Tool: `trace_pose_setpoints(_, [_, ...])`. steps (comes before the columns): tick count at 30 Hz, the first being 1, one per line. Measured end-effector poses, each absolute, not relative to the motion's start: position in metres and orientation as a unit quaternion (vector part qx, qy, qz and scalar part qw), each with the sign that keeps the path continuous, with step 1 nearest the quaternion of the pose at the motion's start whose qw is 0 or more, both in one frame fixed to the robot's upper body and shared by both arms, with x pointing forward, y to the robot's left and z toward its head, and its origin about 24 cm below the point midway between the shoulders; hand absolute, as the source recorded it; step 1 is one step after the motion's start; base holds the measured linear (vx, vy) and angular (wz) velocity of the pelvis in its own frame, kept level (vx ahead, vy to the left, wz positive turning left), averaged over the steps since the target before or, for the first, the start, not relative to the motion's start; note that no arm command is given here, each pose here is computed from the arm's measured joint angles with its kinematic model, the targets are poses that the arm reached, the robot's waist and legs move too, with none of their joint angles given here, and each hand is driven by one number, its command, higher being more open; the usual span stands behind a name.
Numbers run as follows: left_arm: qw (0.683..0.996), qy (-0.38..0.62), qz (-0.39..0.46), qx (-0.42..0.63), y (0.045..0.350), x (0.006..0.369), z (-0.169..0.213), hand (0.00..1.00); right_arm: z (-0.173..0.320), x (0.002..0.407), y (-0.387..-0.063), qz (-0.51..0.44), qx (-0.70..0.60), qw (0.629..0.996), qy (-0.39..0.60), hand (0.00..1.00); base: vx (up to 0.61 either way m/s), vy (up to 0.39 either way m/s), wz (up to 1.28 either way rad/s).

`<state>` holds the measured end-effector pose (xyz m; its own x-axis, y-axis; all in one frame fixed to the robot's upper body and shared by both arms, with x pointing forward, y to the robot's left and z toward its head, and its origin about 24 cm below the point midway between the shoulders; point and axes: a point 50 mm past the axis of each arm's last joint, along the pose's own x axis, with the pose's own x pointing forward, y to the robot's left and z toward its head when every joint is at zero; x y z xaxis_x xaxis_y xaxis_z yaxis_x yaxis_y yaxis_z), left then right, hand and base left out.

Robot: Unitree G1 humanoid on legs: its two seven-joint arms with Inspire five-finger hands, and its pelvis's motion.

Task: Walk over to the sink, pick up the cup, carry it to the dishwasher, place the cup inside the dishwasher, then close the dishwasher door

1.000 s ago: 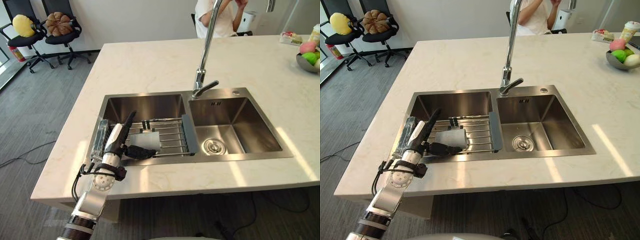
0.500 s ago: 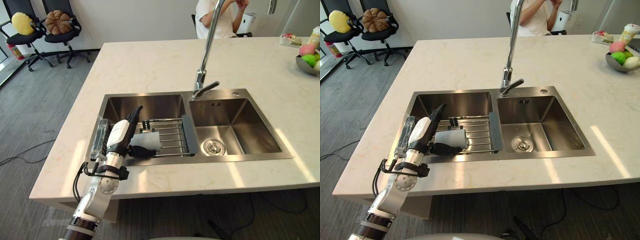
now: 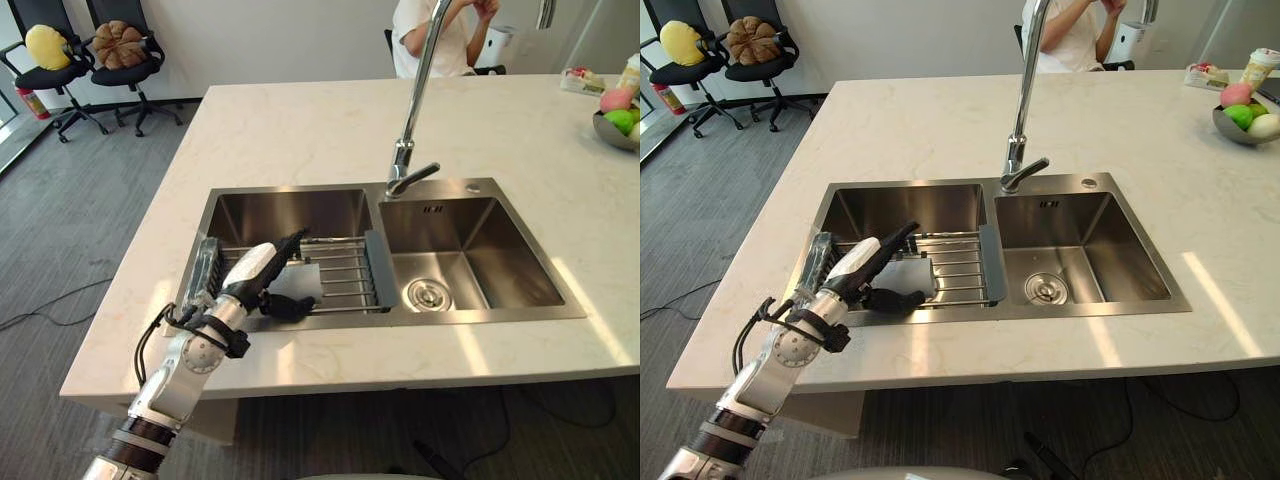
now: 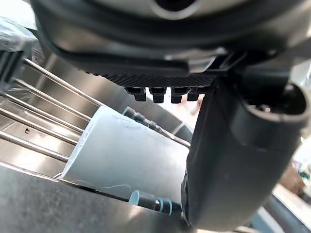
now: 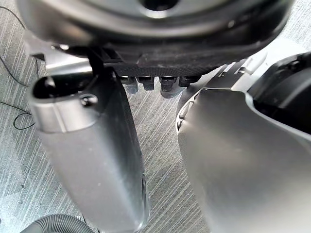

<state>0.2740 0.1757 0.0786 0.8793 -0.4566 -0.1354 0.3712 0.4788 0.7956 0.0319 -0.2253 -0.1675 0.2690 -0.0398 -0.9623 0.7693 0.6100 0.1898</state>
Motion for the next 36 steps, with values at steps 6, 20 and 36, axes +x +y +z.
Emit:
trace_pose_setpoints(6, [0.849, -0.013, -0.279, 0.448, 0.187, 0.285, 0.086, 1.00, -0.167, 0.036, -0.226, -0.275, 0.343, 0.722, 0.535, 1.00, 0.00, 0.000, -0.01])
trace_pose_setpoints(20, [0.833, 0.031, -0.324, 0.447, 0.195, 0.302, 0.102, 1.00, -0.166, 0.036, -0.230, -0.264, 0.341, 0.730, 0.531, 1.00, -0.01, -0.009, -0.04])
trace_pose_setpoints(36, [0.818, 0.047, -0.336, 0.465, 0.204, 0.308, 0.104, 1.00, -0.164, 0.026, -0.236, -0.274, 0.334, 0.730, 0.530, 1.00, -0.04, -0.039, -0.05])
